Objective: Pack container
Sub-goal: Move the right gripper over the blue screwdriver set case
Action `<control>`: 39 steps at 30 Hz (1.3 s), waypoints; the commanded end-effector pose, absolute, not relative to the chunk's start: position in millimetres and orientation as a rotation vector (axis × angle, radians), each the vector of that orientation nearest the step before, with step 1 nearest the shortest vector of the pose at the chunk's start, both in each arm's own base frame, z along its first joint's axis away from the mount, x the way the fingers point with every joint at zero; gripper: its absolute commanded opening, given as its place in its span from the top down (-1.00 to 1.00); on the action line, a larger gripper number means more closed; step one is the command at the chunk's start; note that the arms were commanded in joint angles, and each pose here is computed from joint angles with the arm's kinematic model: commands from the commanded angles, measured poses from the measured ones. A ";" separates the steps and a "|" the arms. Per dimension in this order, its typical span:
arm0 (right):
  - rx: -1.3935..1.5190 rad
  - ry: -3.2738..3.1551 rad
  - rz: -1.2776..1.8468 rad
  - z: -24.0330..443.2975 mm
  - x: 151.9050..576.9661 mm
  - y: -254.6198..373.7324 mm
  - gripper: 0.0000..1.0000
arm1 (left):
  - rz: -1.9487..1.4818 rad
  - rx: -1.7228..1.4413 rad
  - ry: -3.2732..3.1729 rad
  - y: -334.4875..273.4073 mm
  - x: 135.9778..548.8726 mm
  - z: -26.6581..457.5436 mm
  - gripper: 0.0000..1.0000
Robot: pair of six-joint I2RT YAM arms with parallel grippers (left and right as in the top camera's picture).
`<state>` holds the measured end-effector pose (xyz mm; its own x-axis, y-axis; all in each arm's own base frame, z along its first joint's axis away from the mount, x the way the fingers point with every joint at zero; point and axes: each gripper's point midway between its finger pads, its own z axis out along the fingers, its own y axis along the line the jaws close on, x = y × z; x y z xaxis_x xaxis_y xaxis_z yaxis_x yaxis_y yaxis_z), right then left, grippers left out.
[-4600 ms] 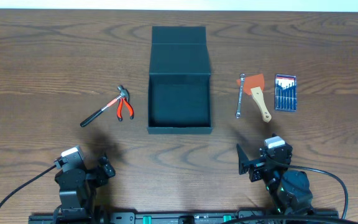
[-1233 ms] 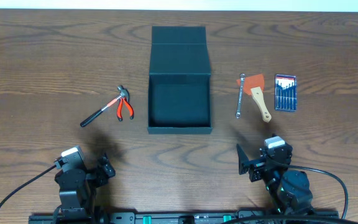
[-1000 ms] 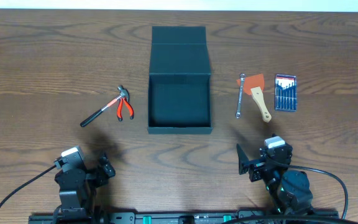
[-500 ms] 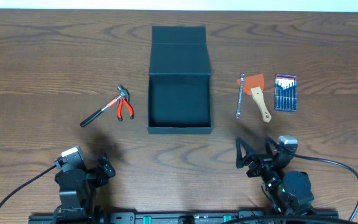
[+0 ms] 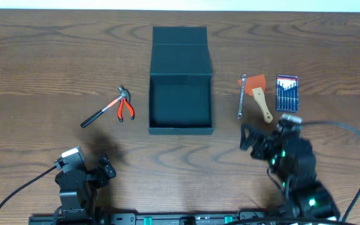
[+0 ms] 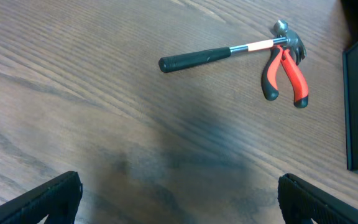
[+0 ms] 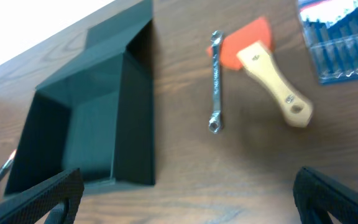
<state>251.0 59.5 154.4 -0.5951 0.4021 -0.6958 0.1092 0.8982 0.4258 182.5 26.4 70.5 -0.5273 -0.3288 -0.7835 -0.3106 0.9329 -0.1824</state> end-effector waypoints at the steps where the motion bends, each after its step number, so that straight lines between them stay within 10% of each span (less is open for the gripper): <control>1: 0.373 2.237 0.320 169.9 271.0 46.4 -0.98 | -0.021 -0.436 2.177 25.6 181.6 63.9 -0.97; 16: 0.588 2.444 -0.004 176.9 343.4 -18.2 -0.99 | -0.021 -0.436 2.177 25.6 181.6 63.9 -0.97; 39: 0.445 2.570 -0.194 66.9 409.0 -92.1 -0.98 | -0.021 -0.436 2.177 25.6 181.6 63.9 -0.97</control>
<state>400.7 -91.3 79.0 -0.7872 0.3150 -0.5301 0.3885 0.9210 -0.0295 182.5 26.4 70.5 -0.5273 -0.3288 -0.7835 -0.3106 0.9329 -0.1824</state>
